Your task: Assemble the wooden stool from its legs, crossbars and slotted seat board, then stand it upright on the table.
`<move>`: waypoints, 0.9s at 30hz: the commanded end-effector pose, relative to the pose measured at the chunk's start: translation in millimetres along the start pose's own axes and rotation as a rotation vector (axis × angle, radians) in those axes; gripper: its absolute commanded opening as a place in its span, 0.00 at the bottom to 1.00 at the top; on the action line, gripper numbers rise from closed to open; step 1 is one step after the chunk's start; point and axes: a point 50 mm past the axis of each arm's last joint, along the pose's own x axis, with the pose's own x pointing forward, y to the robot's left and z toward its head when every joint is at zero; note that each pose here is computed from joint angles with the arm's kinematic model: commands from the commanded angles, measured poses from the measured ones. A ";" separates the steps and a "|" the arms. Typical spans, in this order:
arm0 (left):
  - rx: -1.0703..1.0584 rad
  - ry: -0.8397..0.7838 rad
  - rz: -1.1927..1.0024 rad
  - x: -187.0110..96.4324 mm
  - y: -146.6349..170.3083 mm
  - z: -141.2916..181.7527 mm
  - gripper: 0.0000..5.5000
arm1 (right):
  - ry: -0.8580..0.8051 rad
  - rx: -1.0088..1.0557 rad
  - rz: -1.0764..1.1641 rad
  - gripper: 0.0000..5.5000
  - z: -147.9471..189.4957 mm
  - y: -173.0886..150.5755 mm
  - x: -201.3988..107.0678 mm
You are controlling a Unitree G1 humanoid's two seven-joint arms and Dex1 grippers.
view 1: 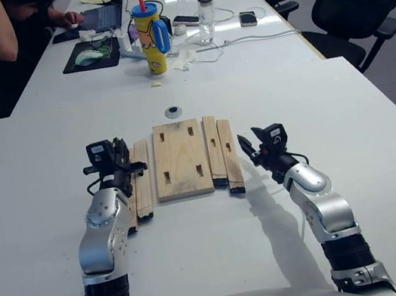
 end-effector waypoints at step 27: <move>0.048 -0.321 -0.155 -1.8 1.1 15.2 0.30 | 0.000 -0.044 0.021 0.40 3.2 3.4 7.1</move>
